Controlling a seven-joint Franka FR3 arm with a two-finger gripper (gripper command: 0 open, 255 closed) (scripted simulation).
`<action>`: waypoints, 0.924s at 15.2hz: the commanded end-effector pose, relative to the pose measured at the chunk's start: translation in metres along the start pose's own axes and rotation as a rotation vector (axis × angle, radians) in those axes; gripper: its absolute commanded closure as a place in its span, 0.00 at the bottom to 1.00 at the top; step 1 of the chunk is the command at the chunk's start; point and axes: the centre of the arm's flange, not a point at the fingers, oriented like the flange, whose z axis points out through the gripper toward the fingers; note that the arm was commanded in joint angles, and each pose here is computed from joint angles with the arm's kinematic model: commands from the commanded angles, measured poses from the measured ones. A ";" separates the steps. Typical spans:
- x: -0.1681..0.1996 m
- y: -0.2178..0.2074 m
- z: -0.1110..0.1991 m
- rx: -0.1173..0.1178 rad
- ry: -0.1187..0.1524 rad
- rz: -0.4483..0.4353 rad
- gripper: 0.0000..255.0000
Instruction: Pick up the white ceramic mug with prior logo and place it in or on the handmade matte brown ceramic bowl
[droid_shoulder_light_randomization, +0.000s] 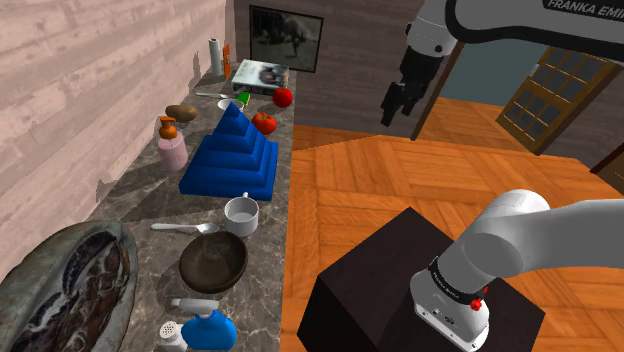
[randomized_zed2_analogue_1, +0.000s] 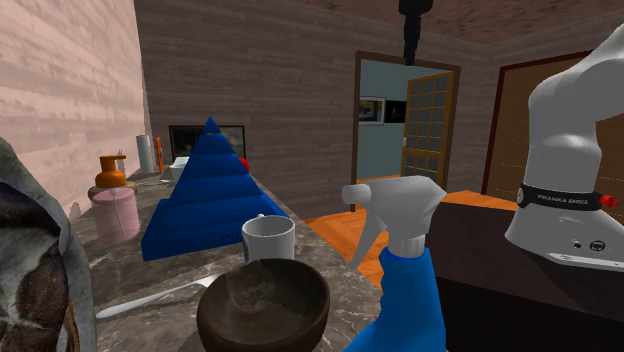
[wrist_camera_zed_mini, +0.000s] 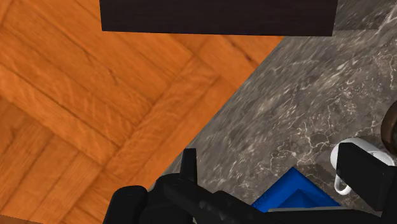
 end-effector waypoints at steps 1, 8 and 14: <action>0.000 0.000 0.000 0.000 0.000 0.000 0.00; 0.044 -0.064 0.054 -0.002 -0.020 -0.009 0.00; 0.080 -0.119 0.100 -0.004 -0.038 -0.017 0.00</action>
